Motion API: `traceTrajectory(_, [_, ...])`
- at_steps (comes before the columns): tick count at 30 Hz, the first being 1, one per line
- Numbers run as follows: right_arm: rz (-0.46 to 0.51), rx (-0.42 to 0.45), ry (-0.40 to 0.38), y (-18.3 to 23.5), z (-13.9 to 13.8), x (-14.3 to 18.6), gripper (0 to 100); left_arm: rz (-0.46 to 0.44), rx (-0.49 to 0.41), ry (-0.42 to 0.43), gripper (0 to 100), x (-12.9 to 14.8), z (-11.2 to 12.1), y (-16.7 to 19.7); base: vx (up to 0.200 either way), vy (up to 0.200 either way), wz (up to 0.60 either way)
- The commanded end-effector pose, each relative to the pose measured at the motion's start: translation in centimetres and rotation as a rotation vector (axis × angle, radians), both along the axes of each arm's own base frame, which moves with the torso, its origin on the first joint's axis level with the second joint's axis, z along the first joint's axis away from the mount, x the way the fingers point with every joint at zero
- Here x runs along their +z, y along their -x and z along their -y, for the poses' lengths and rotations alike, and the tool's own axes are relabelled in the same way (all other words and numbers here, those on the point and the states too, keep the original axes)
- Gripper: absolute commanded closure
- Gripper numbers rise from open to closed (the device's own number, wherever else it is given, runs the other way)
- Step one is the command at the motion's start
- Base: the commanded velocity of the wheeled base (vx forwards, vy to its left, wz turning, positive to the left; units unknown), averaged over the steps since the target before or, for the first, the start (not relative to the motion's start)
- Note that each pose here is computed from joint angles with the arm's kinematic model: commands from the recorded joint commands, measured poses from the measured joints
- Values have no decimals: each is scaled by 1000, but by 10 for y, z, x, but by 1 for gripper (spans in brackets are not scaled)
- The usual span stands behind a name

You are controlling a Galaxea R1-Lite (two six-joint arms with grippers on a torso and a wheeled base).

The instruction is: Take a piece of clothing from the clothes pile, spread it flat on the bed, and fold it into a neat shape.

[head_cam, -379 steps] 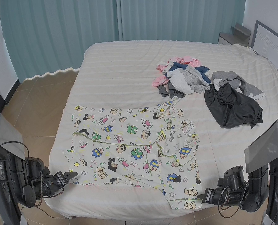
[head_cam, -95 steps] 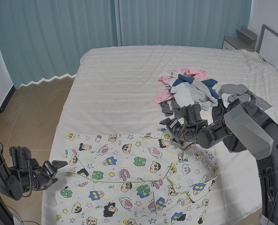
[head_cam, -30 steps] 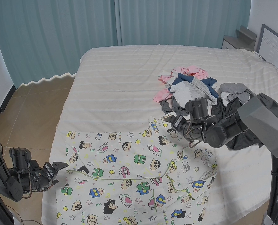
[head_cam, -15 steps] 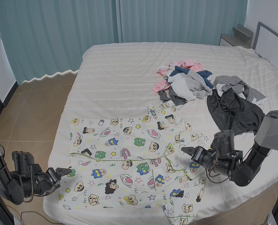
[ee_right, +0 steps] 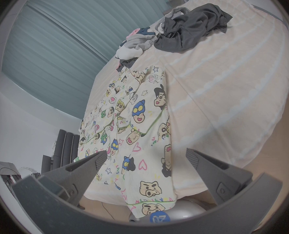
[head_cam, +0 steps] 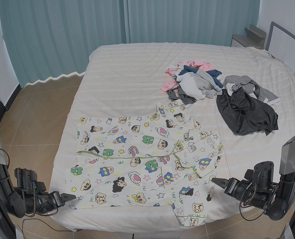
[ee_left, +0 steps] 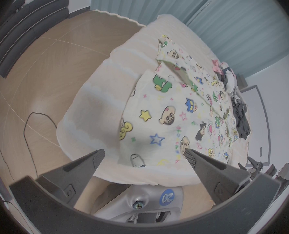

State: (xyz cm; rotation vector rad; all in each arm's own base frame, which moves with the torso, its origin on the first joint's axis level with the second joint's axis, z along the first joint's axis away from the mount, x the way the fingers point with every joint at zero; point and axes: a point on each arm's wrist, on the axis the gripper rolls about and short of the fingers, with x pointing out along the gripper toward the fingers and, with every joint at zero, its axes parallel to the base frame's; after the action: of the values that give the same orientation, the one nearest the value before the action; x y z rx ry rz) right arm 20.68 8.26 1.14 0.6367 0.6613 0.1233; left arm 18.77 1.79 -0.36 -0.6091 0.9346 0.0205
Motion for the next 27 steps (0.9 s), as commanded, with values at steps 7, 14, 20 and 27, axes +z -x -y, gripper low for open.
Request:
traceTrajectory(7, [-28,-50,42,7,3,-5,0,-97,-32,3,0,-19,1,4,0,0,0])
traceTrajectory(14, [-37,-48,44,7,3,-7,0,-71,-36,14,0,-23,6,-4,0,0,0])
traceTrajectory(20, [-44,-48,49,7,3,-8,0,-17,33,61,0,-28,10,-18,0,0,0])
traceTrajectory(27, [-44,-47,49,7,3,-8,0,-2,51,22,0,-34,15,-22,0,0,0])
